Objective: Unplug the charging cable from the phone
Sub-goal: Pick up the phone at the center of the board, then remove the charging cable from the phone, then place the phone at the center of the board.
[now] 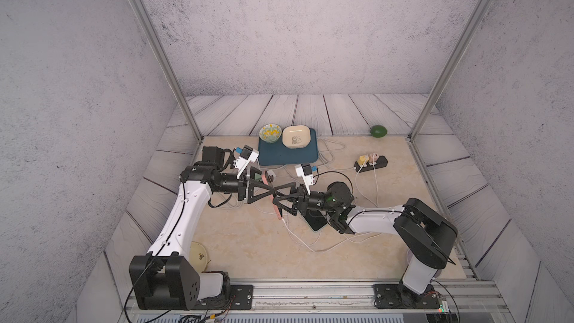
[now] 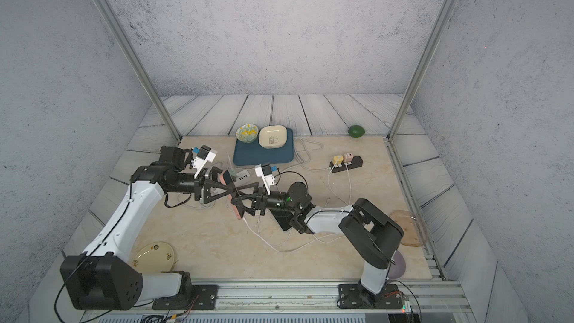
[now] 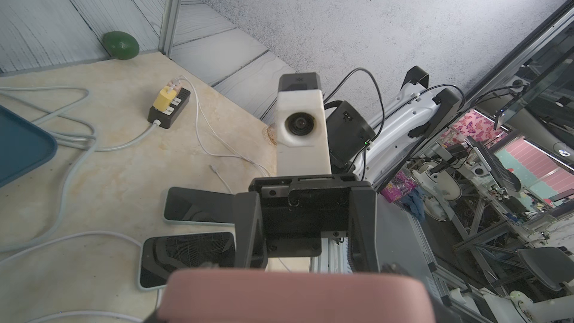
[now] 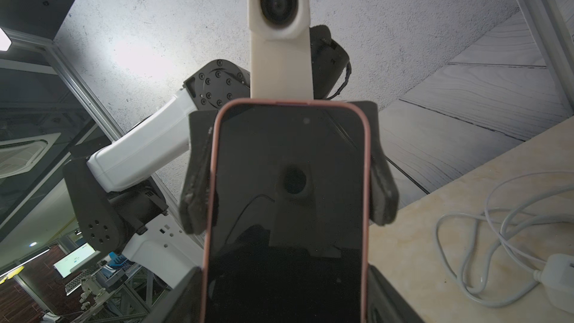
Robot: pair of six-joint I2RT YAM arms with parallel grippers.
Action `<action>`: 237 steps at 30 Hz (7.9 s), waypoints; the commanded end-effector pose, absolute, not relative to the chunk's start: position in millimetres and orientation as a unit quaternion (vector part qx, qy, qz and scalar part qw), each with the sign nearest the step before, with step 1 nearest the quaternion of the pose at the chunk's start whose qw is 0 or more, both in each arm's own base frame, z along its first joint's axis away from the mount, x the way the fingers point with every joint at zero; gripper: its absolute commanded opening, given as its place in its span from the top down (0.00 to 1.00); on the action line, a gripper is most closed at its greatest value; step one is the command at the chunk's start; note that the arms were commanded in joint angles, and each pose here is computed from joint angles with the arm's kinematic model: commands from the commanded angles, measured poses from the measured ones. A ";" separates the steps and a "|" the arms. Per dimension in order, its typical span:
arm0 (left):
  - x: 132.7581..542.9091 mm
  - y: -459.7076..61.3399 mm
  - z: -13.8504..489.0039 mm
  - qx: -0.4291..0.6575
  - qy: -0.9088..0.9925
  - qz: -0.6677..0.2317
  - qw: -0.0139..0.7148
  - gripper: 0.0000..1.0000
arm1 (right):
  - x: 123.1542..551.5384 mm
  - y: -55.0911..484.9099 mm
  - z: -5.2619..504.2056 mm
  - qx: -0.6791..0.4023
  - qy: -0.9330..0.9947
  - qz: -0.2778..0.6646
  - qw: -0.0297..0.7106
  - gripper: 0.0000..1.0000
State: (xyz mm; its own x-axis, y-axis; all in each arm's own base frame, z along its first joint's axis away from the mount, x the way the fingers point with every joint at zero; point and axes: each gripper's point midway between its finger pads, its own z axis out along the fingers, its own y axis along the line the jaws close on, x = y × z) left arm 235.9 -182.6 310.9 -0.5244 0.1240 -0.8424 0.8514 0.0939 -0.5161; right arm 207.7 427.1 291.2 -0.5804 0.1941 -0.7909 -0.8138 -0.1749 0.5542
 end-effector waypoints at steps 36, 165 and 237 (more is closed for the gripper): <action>225.3 -180.1 327.3 0.397 0.644 -0.554 0.347 0.80 | 169.3 399.3 232.0 -0.419 0.603 0.601 0.316 0.24; 227.3 -165.5 327.2 0.389 0.654 -0.536 0.367 0.84 | 245.4 390.7 53.3 -0.262 0.931 0.212 0.142 0.75; 207.7 -166.9 326.2 0.413 0.635 -0.536 0.373 0.83 | 181.2 448.1 272.0 -0.463 0.611 0.586 0.262 0.01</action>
